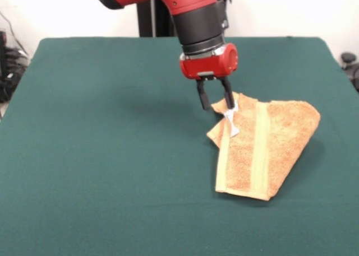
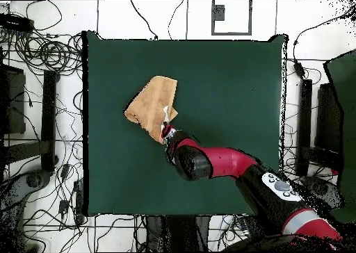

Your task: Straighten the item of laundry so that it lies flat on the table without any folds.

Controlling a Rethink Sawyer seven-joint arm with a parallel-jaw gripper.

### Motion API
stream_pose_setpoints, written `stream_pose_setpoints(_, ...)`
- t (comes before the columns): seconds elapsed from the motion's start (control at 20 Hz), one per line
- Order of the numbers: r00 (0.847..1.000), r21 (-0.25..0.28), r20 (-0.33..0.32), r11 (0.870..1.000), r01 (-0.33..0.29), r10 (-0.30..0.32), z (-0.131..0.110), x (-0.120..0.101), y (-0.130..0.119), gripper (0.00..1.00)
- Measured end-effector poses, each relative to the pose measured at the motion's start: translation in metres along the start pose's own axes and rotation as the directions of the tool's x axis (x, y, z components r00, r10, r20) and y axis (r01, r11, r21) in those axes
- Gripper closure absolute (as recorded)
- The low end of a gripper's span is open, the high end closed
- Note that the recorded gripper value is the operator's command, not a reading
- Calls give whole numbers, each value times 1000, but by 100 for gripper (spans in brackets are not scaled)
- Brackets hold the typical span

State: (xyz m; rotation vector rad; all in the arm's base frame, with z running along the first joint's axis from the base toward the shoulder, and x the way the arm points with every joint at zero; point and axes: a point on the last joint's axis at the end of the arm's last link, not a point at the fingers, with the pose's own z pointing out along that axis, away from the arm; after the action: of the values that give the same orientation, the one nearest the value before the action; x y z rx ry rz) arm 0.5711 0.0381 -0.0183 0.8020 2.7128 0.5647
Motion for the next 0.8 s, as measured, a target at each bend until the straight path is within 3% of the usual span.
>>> stream_pose_setpoints(0.55,995,-110,-36,990,-92,88,9,6,7,0)
stream_pose_setpoints(0.8,990,-132,-64,983,-130,122,14,12,4,0)
